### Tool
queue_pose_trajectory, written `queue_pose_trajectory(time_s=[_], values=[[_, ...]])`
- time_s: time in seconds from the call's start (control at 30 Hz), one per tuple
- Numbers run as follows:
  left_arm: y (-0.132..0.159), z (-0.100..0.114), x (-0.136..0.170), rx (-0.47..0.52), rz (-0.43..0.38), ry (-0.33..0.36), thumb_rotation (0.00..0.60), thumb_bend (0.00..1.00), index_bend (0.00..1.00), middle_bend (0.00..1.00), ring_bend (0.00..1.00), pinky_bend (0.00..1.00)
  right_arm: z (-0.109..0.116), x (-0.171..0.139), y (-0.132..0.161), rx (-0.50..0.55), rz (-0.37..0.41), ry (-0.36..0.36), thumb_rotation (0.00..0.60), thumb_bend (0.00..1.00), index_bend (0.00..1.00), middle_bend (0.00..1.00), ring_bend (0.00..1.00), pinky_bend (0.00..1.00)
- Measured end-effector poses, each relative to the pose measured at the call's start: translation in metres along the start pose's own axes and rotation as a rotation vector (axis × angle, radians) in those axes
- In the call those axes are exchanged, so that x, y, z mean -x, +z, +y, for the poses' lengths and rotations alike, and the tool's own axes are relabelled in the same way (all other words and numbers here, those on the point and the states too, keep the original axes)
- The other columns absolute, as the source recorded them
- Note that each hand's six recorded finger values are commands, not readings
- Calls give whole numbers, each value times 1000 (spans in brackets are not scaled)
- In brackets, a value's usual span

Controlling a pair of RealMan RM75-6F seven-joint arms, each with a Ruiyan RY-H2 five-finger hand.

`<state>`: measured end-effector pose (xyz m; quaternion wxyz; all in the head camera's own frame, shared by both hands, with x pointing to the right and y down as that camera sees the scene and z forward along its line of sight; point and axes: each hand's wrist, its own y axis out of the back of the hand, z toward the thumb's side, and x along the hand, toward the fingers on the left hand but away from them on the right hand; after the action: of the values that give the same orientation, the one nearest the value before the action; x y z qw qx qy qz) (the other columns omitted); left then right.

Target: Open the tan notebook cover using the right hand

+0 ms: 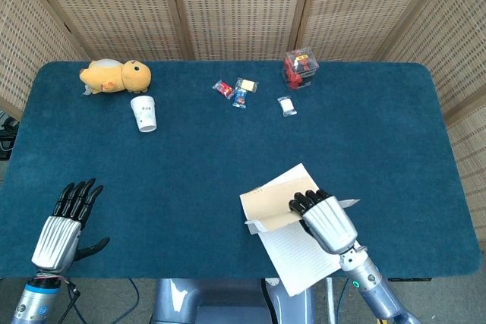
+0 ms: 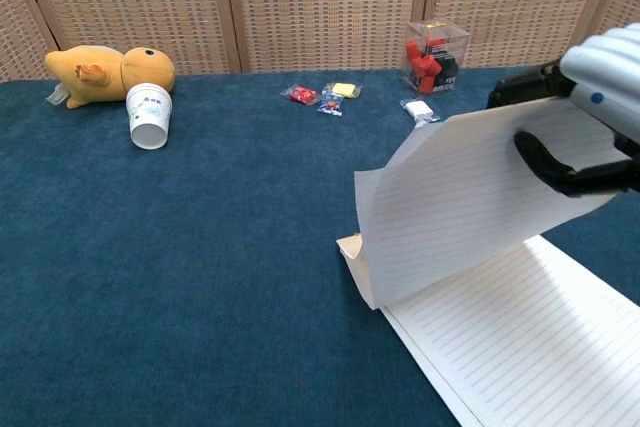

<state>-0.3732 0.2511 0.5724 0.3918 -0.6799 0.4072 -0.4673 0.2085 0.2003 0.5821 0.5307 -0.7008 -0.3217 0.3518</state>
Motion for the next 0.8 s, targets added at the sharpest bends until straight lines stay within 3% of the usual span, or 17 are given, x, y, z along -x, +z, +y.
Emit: queue_pose_trajectory(time_s=[0.8], values=[[-10,-2,-7,35,24,-11,600,144,0,0,0,0,19,127,-7,-73,-38,-9,600,759,676,599,559,683]])
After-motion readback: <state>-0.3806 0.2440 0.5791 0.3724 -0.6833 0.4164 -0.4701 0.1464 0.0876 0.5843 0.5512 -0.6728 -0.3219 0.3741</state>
